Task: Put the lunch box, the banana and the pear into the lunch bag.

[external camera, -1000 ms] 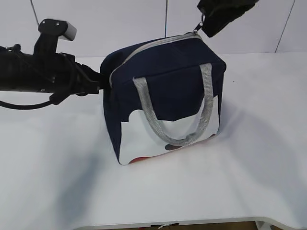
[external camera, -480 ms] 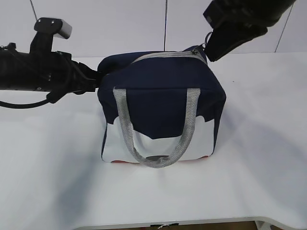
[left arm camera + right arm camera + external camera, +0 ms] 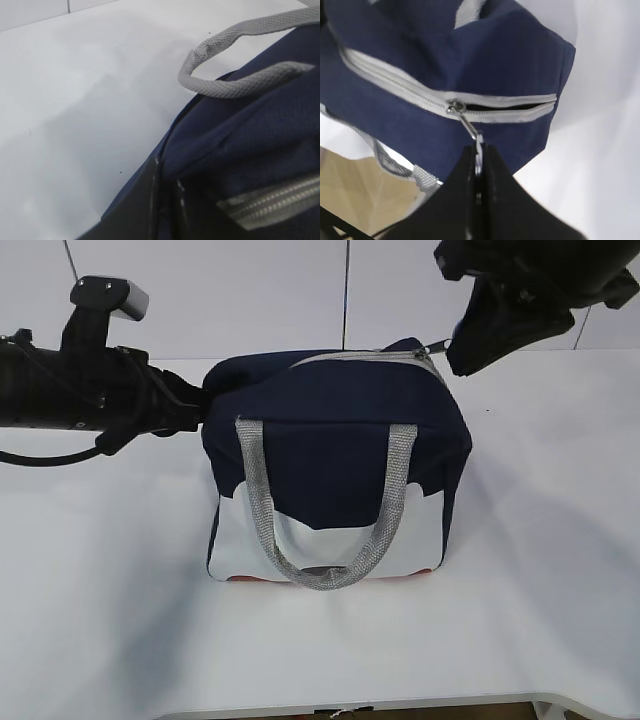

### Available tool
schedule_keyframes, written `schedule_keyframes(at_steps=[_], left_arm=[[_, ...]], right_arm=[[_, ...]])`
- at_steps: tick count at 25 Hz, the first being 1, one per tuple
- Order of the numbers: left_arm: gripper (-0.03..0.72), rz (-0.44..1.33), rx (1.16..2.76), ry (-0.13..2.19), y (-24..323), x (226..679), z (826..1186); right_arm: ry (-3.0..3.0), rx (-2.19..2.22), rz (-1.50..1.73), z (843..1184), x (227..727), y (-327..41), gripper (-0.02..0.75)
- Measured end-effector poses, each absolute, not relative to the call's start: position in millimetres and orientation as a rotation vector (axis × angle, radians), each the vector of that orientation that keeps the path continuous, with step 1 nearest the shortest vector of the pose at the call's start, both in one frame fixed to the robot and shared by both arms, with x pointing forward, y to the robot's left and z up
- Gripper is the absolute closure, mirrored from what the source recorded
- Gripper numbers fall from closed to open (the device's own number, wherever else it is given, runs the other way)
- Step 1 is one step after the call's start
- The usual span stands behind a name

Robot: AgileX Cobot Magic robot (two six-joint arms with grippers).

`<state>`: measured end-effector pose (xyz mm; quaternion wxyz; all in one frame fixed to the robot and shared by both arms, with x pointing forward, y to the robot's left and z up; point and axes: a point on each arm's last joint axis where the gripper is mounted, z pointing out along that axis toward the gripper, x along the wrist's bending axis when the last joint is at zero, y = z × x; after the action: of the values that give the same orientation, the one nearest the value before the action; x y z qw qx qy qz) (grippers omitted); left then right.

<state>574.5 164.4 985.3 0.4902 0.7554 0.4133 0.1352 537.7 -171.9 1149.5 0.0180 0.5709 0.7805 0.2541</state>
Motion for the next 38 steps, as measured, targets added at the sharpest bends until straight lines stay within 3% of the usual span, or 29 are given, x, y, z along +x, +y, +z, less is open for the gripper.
schedule_keyframes(at_steps=[23, 38], left_arm=[[0.7, 0.38, 1.849, 1.054, 170.8, 577.7, 982.9], [0.7, 0.396, 1.858, 1.063, 172.1, 578.2, 982.2]], right_arm=[[2.16, 2.504, 0.882, 1125.2, 556.3, -154.6, 0.72], [1.979, 2.607, 0.96, 1126.6, 576.1, -207.8, 0.72]])
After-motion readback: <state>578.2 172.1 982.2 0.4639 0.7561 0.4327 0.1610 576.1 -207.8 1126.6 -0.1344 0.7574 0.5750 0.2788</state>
